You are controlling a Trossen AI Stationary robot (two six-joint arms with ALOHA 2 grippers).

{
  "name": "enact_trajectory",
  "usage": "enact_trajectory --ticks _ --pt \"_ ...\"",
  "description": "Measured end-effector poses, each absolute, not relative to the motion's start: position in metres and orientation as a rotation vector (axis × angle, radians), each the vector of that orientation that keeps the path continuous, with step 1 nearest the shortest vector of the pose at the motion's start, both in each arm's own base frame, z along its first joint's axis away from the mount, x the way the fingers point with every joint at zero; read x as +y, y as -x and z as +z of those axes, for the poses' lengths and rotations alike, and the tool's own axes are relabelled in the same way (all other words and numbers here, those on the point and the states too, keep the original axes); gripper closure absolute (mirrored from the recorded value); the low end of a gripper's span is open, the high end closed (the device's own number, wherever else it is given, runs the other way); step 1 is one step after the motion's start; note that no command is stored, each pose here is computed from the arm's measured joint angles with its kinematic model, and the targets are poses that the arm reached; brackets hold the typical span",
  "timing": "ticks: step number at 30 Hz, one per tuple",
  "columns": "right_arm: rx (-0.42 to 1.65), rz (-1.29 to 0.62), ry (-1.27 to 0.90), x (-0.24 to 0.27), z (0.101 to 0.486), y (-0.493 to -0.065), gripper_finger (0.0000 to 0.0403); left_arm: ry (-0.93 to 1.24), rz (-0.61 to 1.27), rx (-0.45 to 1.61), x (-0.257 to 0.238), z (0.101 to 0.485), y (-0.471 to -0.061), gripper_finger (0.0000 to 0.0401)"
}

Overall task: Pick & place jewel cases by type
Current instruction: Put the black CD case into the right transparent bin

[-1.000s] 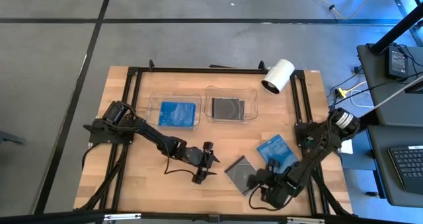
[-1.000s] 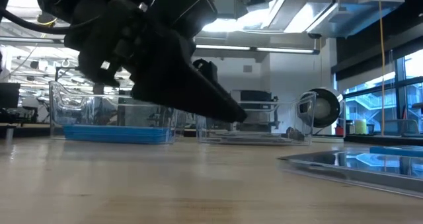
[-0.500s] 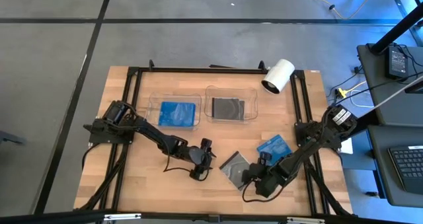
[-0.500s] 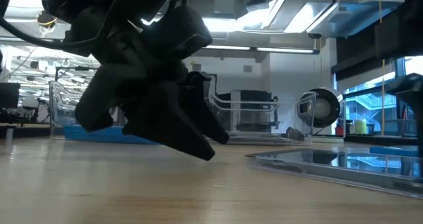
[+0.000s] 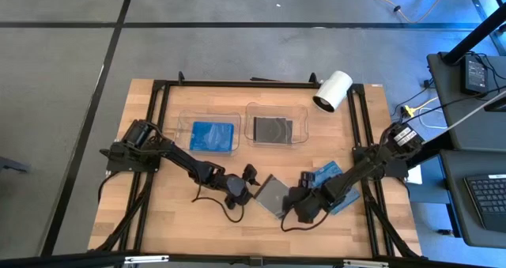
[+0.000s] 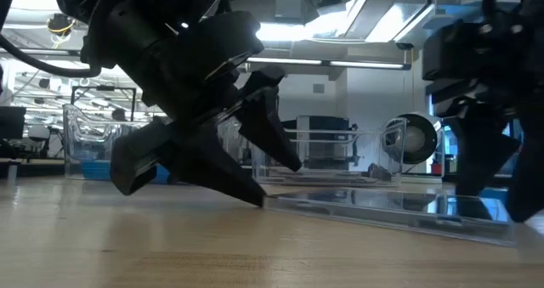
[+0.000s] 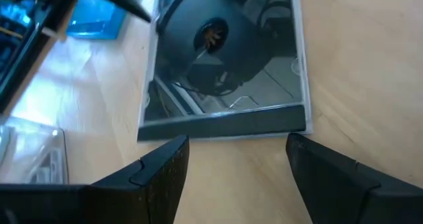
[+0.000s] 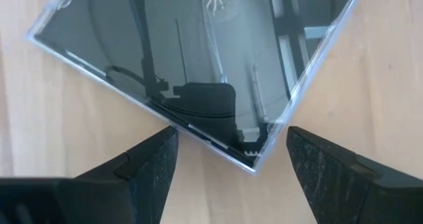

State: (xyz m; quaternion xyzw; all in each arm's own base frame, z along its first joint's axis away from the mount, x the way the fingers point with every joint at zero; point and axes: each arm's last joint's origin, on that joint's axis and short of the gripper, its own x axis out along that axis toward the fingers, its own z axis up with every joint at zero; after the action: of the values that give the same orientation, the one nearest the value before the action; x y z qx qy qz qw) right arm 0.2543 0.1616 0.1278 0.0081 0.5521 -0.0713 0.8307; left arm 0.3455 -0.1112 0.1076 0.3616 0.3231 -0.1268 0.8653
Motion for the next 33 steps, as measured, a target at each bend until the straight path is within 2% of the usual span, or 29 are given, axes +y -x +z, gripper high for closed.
enact_trajectory --ticks 7,22,27,29,33 --pt "1.191 -0.122 -0.042 0.15 0.128 -0.263 0.0119 -0.835 -0.347 0.698 -0.111 0.105 -0.343 0.015" --pt "1.186 -0.066 -0.028 0.143 0.128 -0.27 0.0119 -0.93 -0.342 0.627 -0.121 0.107 -0.343 0.015" --pt "1.183 -0.059 -0.022 0.143 0.128 -0.271 0.0119 -0.971 -0.382 0.66 -0.12 0.105 -0.341 0.015" --pt "1.183 -0.062 -0.029 0.143 0.128 -0.271 0.0119 -0.89 -0.362 0.682 -0.121 0.104 -0.34 0.015" --pt "1.186 -0.059 -0.048 0.144 0.128 -0.271 0.0119 -0.59 -0.264 0.742 -0.12 0.102 -0.338 0.015"
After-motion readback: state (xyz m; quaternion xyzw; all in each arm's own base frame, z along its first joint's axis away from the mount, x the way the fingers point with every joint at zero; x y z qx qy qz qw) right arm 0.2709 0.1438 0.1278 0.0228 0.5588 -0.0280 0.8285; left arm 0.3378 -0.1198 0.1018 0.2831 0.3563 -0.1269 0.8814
